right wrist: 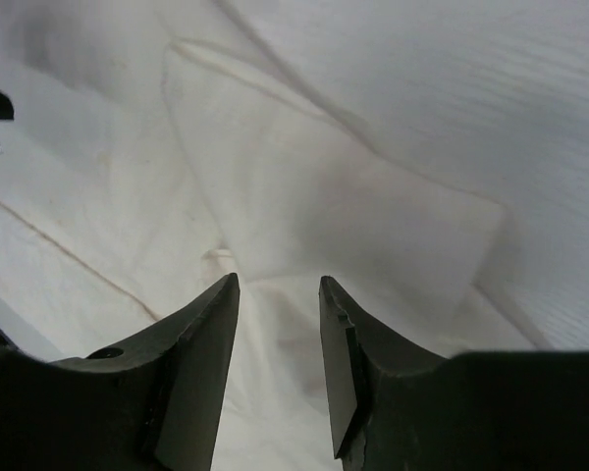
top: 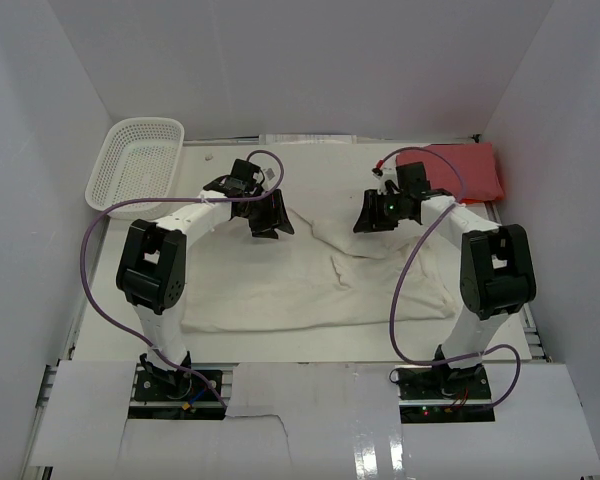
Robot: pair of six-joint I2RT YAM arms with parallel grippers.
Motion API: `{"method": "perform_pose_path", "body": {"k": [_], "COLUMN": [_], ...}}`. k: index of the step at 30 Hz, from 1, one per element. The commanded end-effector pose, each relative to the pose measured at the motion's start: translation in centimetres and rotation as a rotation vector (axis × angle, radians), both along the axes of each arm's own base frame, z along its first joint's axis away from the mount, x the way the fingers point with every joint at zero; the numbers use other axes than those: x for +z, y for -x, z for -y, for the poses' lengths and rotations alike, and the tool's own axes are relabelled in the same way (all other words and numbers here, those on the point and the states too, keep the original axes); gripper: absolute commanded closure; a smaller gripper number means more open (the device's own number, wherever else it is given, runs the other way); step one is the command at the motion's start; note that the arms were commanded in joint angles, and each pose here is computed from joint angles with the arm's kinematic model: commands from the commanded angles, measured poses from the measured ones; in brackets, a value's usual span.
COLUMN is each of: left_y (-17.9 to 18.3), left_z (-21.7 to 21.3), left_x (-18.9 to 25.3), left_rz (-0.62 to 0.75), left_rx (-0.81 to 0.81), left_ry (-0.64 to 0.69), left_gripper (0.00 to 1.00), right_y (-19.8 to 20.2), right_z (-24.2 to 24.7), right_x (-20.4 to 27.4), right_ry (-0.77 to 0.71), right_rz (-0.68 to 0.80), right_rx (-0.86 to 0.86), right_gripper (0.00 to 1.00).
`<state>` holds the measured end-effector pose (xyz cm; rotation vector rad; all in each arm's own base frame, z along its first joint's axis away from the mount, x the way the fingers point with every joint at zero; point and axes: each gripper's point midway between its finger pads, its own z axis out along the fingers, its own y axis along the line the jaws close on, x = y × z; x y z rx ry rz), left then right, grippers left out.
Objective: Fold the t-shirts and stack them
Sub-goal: Grap the side of the flattened tshirt furthest away from the robot with both arms
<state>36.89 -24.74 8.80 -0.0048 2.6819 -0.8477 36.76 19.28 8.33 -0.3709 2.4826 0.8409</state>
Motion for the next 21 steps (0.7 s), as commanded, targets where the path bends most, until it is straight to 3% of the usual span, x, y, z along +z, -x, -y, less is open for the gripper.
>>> {"method": "perform_pose_path", "body": {"k": [1, 5, 21], "left_y": [0.0, -0.1, -0.1], "left_z": [0.4, 0.3, 0.3], "left_x": [1.1, 1.2, 1.0], "left_rz": [0.025, 0.032, 0.027], "left_rx": [-0.013, -0.017, -0.020], "left_ry": [0.010, 0.005, 0.001], "left_gripper": [0.38, 0.38, 0.38], "right_y": [-3.2, -4.8, -3.2], "right_z": [2.5, 4.1, 7.3], "right_x": [1.5, 0.2, -4.7], "right_ry": [0.024, 0.064, 0.084], "right_rz": [0.030, -0.023, -0.183], "right_rx": [-0.111, -0.165, -0.209], "right_gripper": [0.55, 0.55, 0.55]}}
